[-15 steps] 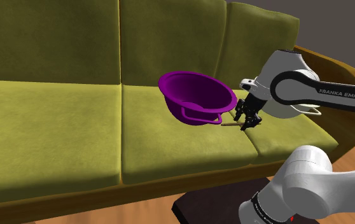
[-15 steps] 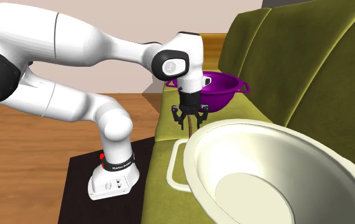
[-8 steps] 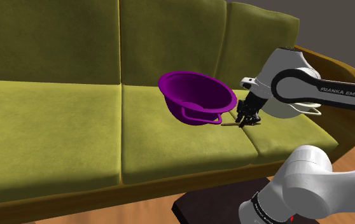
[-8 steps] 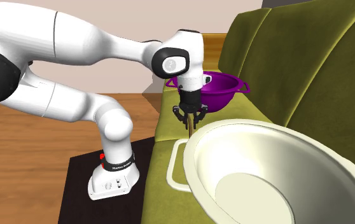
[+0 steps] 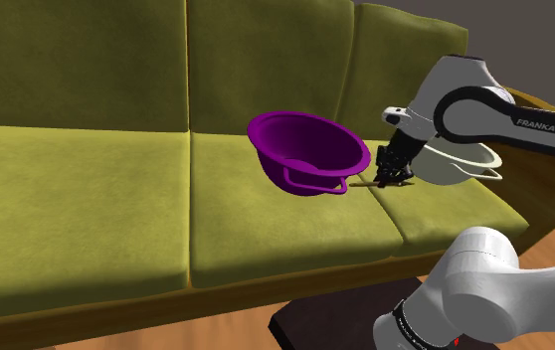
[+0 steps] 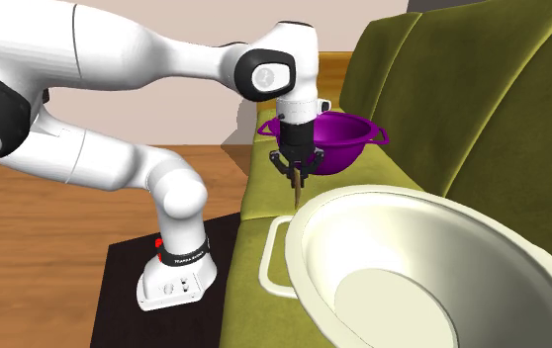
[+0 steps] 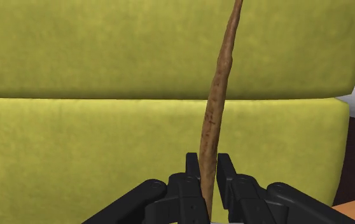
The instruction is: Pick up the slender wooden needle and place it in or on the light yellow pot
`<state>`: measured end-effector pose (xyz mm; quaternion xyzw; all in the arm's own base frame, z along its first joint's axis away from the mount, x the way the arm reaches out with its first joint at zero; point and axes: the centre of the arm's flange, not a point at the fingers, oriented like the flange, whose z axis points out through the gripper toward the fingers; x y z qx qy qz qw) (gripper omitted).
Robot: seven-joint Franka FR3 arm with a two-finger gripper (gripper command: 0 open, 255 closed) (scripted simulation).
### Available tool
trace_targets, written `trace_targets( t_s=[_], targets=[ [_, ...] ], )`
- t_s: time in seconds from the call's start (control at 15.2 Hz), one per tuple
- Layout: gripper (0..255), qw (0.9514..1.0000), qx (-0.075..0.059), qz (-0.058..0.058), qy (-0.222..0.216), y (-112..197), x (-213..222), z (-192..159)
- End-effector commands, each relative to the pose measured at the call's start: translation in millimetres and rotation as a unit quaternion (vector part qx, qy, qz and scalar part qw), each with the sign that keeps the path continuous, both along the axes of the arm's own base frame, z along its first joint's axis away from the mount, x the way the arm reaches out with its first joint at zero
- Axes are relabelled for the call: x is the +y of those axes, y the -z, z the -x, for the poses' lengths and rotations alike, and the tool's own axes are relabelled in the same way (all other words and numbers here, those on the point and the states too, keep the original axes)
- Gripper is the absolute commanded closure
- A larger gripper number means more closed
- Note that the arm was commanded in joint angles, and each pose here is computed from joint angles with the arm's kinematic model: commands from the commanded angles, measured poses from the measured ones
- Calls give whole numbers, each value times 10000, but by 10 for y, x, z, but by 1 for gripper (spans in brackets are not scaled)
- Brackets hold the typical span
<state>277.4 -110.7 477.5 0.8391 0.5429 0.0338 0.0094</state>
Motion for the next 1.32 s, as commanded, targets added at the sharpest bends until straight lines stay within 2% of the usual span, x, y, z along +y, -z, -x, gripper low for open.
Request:
trace_targets(
  t_s=[0.0,1.25],
  targets=[
    [255,10000,2,-1,-1,-115,-3,12],
    [255,10000,2,-1,-1,-1118,-3,12]
  ],
)
